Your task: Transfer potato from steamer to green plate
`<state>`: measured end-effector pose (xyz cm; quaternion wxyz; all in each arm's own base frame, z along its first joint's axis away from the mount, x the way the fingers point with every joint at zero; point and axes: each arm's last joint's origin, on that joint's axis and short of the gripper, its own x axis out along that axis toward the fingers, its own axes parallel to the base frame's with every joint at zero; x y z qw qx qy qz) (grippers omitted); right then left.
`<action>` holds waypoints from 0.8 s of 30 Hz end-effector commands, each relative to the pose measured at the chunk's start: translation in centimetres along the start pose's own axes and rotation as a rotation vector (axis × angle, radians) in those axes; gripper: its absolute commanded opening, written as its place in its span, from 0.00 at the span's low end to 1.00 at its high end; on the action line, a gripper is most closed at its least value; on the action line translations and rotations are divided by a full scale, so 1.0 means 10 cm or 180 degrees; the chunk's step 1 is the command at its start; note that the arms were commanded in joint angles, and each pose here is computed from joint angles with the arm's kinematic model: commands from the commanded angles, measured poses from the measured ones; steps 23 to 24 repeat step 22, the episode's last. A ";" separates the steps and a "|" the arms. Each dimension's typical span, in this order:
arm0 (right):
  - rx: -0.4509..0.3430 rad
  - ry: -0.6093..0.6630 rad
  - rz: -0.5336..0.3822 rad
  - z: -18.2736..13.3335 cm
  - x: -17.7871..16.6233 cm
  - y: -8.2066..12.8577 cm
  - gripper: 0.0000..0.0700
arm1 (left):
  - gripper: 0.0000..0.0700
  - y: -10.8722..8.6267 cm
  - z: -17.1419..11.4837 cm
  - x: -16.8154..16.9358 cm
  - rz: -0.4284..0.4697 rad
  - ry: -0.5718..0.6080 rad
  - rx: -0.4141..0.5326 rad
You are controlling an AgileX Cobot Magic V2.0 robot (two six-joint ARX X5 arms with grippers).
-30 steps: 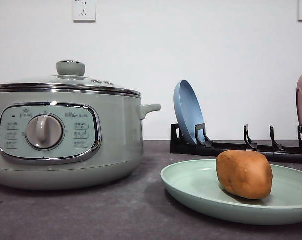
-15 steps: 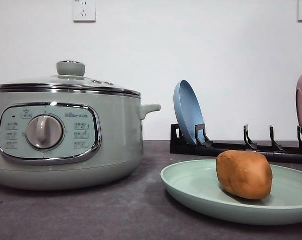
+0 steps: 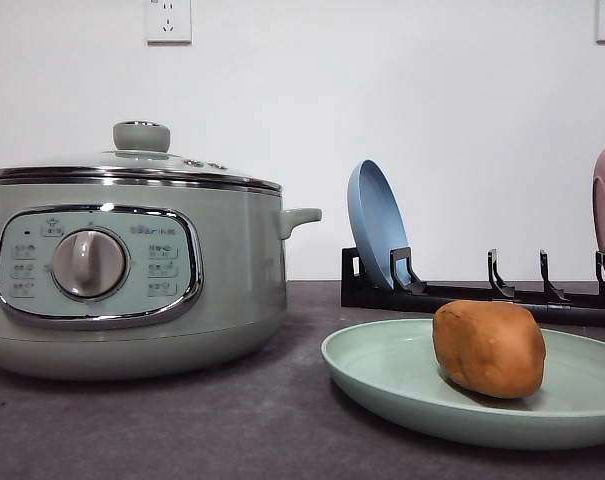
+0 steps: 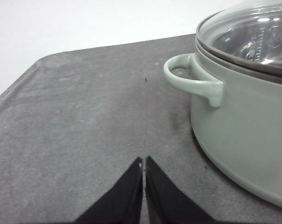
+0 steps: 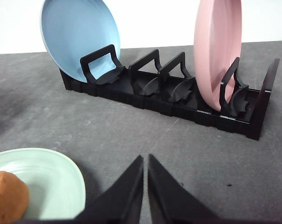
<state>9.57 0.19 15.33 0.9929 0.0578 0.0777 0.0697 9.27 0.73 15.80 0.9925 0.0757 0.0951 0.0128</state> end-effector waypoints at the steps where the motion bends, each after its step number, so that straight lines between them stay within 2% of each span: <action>1: -0.0022 0.0002 -0.0003 -0.01 0.00 0.00 0.00 | 0.00 -0.01 -0.05 0.01 -0.0021 0.0122 -0.0017; 24: -0.0022 0.0002 -0.0003 -0.01 0.00 0.00 0.00 | 0.00 -0.01 -0.05 0.01 -0.0021 0.0122 -0.0017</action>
